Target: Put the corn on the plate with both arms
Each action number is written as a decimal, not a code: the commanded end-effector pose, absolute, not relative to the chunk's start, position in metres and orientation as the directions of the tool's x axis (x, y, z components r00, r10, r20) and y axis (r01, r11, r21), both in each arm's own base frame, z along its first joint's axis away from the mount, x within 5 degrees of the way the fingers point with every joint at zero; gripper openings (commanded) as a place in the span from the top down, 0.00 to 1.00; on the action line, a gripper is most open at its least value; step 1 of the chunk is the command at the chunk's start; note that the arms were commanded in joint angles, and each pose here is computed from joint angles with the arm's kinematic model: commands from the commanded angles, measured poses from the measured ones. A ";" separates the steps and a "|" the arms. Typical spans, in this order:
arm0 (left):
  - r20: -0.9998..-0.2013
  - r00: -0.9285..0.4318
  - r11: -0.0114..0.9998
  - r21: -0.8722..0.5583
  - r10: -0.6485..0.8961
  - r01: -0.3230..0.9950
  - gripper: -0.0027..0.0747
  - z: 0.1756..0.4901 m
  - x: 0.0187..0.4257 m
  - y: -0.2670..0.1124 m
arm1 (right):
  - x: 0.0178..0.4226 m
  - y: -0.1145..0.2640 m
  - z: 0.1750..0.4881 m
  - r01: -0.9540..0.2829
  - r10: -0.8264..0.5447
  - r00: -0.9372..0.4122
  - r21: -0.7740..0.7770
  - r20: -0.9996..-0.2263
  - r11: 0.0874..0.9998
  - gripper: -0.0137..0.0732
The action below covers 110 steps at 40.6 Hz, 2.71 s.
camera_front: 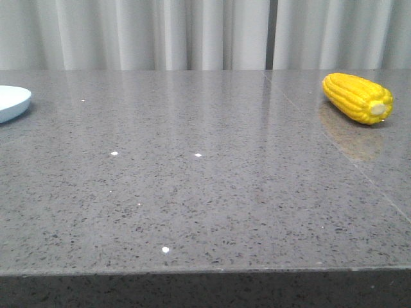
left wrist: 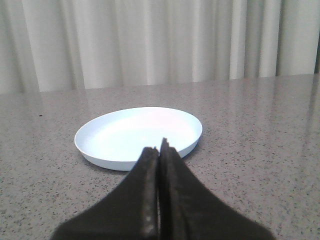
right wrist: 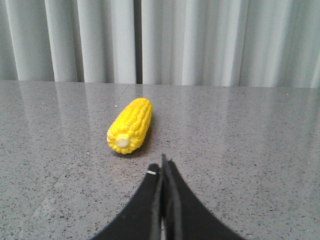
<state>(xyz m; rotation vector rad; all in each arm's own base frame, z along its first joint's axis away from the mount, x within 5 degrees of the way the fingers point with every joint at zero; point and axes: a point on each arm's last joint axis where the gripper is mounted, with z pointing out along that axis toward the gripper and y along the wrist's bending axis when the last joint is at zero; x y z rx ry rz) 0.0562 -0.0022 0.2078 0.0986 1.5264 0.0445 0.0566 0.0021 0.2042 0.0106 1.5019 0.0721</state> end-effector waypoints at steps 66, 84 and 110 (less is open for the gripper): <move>-0.995 -0.046 0.993 0.081 0.086 0.090 0.99 0.405 0.059 -0.007 | 0.060 0.004 0.372 -0.049 0.033 -0.099 0.038 -0.994 0.998 0.92; -0.972 -0.216 0.992 0.068 0.090 0.106 0.99 0.374 0.088 -0.008 | 0.106 0.005 0.353 -0.041 0.026 -0.317 0.041 -0.948 0.998 0.92; -0.920 -0.371 0.989 0.089 0.127 0.118 0.23 0.365 0.106 -0.008 | 0.120 0.006 0.342 -0.044 0.005 -0.416 0.026 -0.910 0.999 0.11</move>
